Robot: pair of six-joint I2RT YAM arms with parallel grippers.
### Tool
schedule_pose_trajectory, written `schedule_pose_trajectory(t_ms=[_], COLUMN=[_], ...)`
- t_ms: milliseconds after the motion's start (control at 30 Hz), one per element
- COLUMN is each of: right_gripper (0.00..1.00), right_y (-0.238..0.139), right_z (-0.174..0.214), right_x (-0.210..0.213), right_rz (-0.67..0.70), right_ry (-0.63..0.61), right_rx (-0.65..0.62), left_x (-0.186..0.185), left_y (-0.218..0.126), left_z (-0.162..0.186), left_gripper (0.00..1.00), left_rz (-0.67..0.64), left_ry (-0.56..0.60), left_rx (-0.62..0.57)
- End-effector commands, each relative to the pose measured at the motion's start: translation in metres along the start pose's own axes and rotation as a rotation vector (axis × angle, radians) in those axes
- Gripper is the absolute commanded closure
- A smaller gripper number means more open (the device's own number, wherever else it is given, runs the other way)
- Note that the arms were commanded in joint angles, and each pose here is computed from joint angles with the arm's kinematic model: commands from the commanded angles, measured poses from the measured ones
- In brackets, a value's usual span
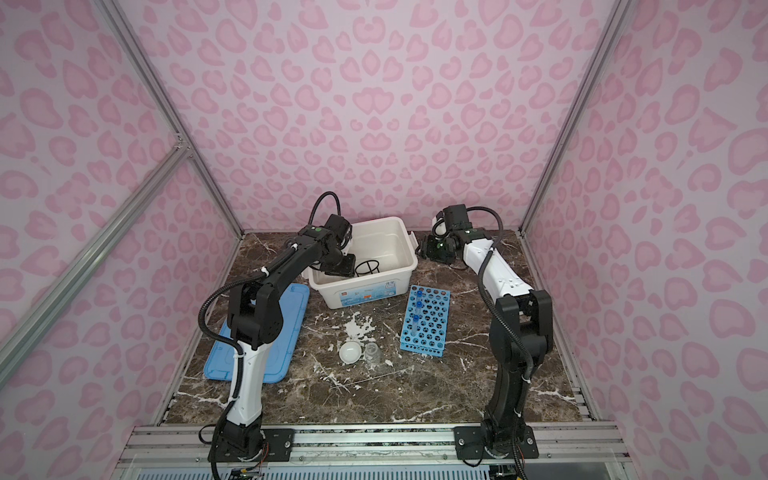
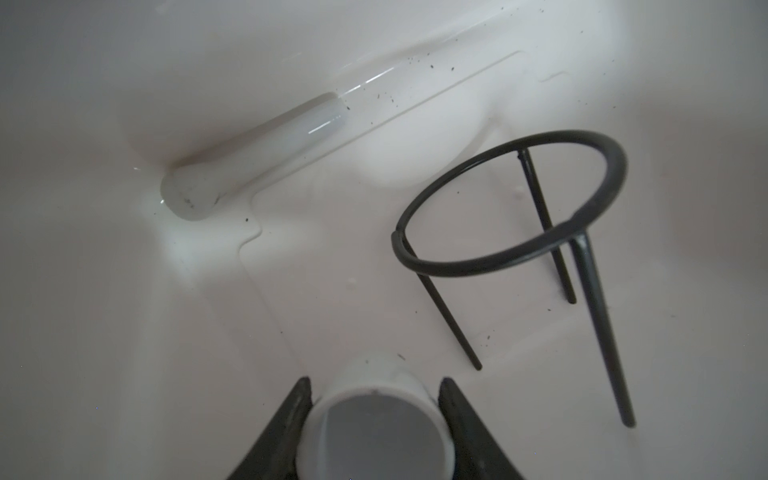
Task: Organize the chemistry lab equipment
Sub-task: 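Lower the small white cup into the bin beside the wire stand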
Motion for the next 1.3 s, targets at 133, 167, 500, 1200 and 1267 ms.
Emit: schedule_pose_trajectory(t_ms=[133, 167, 500, 1200, 1267], right_gripper=[0.40, 0.40, 0.40, 0.39, 0.39], right_y=[-0.002, -0.003, -0.010, -0.015, -0.015], right_z=[0.002, 0.002, 0.008, 0.013, 0.012], right_x=[-0.002, -0.001, -0.002, -0.003, -0.002], right_rz=[0.006, 0.007, 0.019, 0.021, 0.018], right_ry=[0.010, 0.008, 0.006, 0.006, 0.005], right_rx=[-0.018, -0.017, -0.034, -0.045, -0.047], left_x=[0.000, -0.001, 0.000, -0.002, -0.003], left_y=[0.018, 0.020, 0.032, 0.047, 0.047], left_z=[0.012, 0.013, 0.018, 0.031, 0.031], left_gripper=[0.73, 0.73, 0.73, 0.68, 0.66], left_rz=[-0.031, -0.031, -0.037, -0.043, -0.038], left_ry=[0.026, 0.026, -0.006, -0.032, -0.033], left_rx=[0.068, 0.075, 0.105, 0.174, 0.178])
Point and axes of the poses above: each gripper's point midway between its finger pads, its own y axis out along the fingers, its own x axis along the line the jaws close on, z = x × y, the point moved 6 cm from there along -y, back along the fingers, and after that the axes turned 5 degrees about y, right-handed, at the moved point
